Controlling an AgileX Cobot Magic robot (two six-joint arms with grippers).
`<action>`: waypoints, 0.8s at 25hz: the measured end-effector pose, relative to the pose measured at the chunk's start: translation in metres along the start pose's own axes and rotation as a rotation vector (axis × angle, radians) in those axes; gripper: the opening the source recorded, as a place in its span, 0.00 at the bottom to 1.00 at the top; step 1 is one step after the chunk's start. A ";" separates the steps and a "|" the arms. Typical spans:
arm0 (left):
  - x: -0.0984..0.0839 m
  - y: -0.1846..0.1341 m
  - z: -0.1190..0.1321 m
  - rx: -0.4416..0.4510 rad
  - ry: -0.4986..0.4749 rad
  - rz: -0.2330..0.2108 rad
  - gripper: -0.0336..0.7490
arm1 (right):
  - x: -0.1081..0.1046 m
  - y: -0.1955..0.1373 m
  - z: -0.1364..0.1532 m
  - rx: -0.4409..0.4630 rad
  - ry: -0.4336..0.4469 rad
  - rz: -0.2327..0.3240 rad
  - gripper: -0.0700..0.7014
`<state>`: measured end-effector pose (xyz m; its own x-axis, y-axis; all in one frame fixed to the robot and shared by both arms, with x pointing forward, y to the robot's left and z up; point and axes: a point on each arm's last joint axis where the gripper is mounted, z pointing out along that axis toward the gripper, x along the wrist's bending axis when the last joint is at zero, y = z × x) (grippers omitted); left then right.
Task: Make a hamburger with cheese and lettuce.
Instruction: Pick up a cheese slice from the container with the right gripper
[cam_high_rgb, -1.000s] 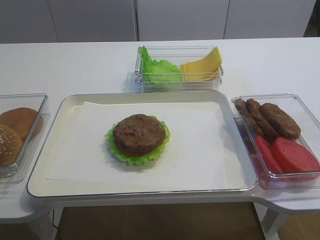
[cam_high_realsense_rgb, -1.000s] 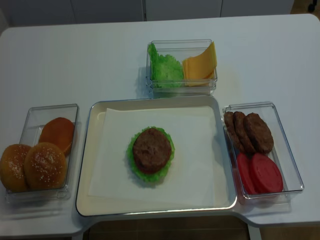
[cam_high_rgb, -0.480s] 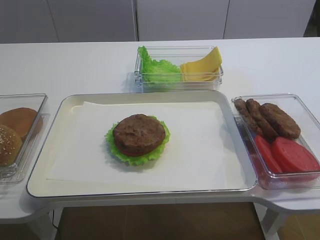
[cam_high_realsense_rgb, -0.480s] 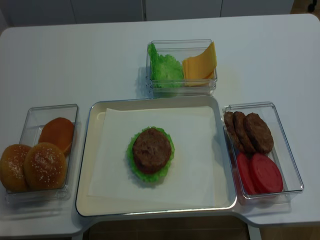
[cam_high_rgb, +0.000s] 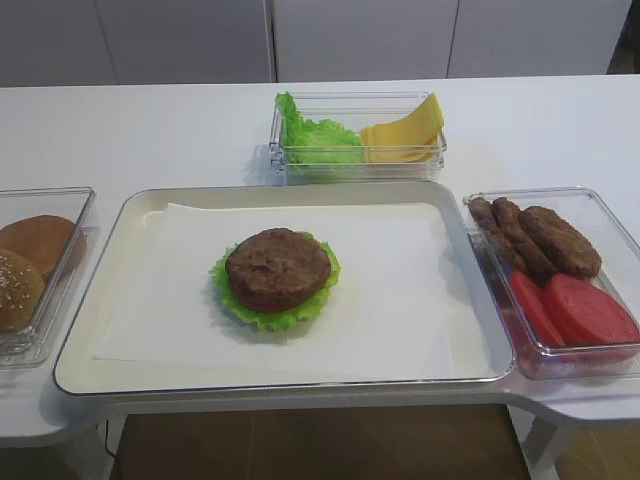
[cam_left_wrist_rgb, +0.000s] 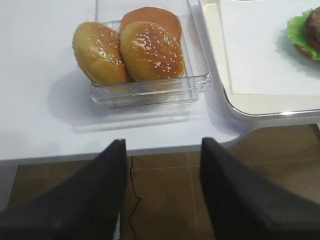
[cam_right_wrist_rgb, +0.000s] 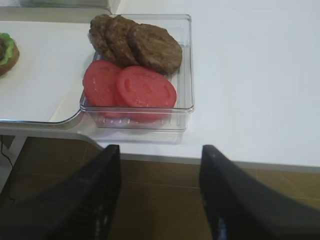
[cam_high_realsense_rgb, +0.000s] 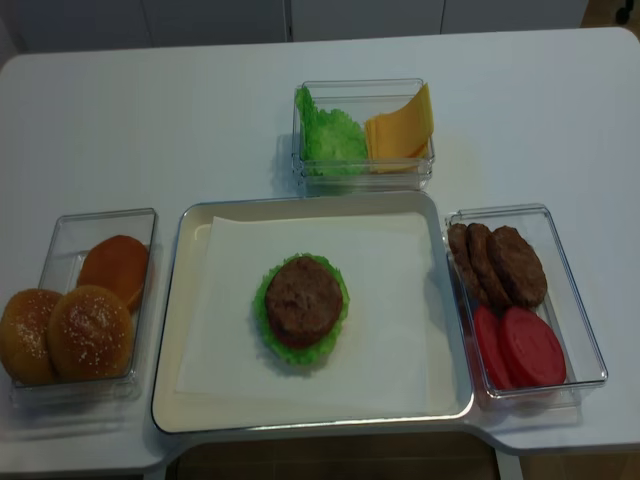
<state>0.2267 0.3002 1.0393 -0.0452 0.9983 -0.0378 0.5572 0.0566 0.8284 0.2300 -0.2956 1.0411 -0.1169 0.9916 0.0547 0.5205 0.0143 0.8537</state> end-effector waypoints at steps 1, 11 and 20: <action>0.000 0.000 0.000 0.000 0.000 0.000 0.50 | 0.000 0.000 0.000 0.000 0.000 0.000 0.59; 0.000 0.000 0.000 0.000 0.000 0.000 0.50 | 0.002 0.013 -0.010 -0.101 0.016 0.087 0.59; 0.000 0.000 0.000 0.000 0.000 0.000 0.50 | 0.007 0.065 0.009 -0.048 0.066 0.181 0.59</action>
<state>0.2267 0.3002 1.0393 -0.0452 0.9983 -0.0378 0.5572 0.0566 0.8284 0.2702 -0.2861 1.0925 -0.0808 0.9668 0.2423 0.4977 -0.1715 0.8502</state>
